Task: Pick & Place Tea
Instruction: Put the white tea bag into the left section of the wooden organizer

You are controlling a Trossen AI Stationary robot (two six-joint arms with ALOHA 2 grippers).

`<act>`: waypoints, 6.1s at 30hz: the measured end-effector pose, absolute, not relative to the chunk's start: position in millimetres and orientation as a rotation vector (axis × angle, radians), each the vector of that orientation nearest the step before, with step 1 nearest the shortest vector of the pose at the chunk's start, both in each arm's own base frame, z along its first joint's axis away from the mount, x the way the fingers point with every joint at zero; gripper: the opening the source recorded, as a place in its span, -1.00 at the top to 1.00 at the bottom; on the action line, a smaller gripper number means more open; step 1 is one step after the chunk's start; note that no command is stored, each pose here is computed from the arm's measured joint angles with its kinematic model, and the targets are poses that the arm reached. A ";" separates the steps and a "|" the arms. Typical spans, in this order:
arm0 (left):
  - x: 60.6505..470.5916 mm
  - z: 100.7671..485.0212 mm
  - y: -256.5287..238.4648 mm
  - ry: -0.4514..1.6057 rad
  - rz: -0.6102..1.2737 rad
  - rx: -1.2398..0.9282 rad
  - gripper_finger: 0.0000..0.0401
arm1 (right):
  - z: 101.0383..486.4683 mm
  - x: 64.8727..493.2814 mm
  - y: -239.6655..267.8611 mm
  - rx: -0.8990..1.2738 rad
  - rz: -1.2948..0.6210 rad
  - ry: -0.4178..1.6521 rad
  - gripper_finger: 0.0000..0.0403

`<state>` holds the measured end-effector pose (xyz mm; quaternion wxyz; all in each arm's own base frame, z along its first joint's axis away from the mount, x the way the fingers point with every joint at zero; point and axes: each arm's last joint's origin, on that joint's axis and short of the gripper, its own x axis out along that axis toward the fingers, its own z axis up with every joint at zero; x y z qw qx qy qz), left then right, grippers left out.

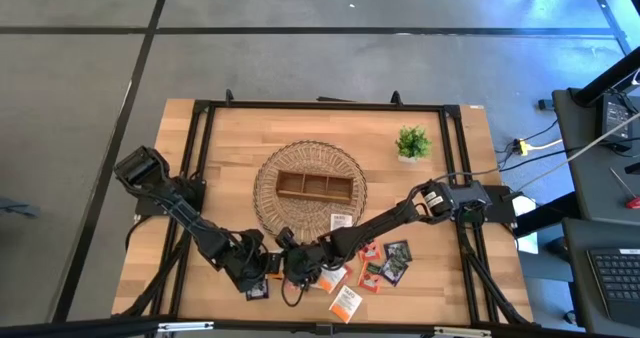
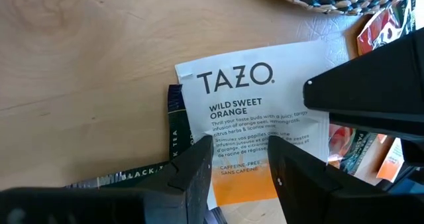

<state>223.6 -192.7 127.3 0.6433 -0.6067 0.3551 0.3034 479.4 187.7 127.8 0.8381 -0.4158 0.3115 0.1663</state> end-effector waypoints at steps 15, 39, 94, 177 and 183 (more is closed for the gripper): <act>223.2 129.0 -192.2 0.816 0.675 -1.361 0.27 | 127.3 478.8 187.7 -0.887 0.350 0.667 0.95; 208.0 226.5 -164.8 0.397 0.407 -1.212 0.27 | 203.1 438.7 170.9 -1.212 0.012 0.908 0.98; 278.0 295.7 22.6 0.286 -0.640 -0.904 0.27 | 385.0 334.8 173.7 -1.450 0.223 0.499 0.97; 271.1 287.3 50.3 0.326 -0.662 -0.794 0.99 | 375.9 322.8 123.2 -0.954 0.229 0.798 0.54; 262.4 262.8 74.9 0.405 -0.456 -0.670 0.99 | 371.9 310.0 110.8 -0.641 0.260 0.944 0.54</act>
